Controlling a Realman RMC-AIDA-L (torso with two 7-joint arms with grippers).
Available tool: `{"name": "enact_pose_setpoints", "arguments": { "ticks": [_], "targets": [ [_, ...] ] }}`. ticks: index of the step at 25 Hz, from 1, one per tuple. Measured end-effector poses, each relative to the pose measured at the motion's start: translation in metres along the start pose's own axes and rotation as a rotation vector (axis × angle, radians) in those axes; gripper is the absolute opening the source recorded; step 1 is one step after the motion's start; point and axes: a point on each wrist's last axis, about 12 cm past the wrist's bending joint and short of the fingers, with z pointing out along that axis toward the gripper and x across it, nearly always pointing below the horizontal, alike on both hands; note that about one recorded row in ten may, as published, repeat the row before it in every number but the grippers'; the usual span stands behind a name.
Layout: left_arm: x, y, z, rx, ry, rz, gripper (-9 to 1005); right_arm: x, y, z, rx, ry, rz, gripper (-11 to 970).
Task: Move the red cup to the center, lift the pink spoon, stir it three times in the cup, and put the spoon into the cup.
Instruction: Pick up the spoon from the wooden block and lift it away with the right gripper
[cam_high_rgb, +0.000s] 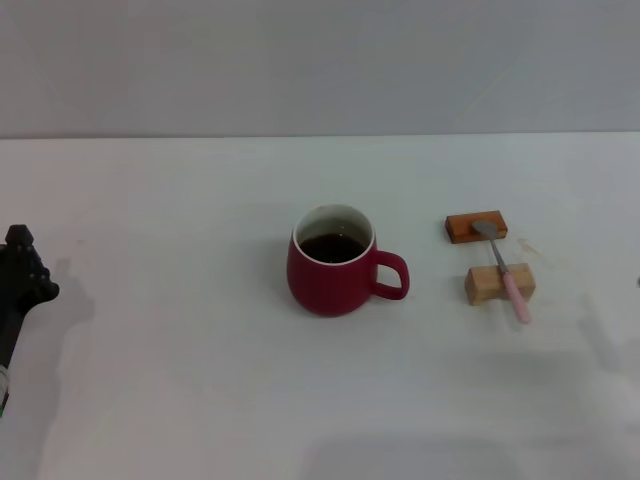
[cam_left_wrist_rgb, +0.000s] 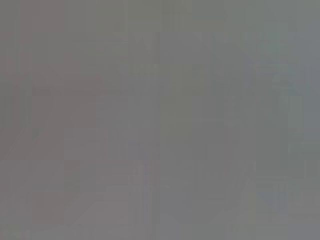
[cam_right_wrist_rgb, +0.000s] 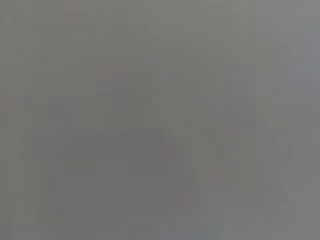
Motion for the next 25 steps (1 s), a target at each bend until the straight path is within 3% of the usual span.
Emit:
{"name": "enact_pose_setpoints", "arguments": {
  "ticks": [12,21,25],
  "targets": [
    [0.0,0.002,0.001,-0.003,-0.001,0.009,105,0.006,0.003,0.004,-0.017,0.045,0.011,793],
    [-0.007,0.006,0.006,-0.01,-0.041,0.096,111,0.007,0.013,0.007,-0.034,0.044,0.043,792],
    [-0.005,0.01,0.005,-0.009,-0.024,0.118,226,0.009,0.017,0.007,-0.053,0.06,0.053,792]
  ]
}}
